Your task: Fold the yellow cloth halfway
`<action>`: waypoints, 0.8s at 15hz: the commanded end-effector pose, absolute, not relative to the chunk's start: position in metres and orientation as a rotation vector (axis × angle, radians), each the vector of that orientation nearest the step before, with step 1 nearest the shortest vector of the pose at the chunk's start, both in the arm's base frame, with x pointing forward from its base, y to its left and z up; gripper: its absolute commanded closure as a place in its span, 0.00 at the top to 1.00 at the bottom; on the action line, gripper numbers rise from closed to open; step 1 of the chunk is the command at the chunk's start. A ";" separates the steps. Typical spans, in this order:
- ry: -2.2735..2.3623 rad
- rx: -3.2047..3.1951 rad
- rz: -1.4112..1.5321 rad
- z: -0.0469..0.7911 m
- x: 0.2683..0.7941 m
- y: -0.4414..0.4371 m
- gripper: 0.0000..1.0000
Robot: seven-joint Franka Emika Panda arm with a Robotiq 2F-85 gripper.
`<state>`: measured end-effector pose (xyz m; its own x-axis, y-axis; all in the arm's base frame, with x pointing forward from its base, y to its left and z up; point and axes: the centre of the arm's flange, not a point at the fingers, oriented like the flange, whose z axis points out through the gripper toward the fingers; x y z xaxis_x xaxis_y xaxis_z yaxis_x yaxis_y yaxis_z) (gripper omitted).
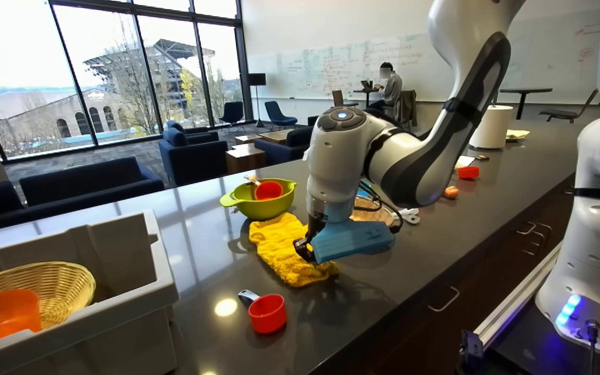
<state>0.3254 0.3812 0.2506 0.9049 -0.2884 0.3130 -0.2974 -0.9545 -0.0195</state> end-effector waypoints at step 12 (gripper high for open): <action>-0.640 2.725 1.119 0.248 0.411 0.376 0.03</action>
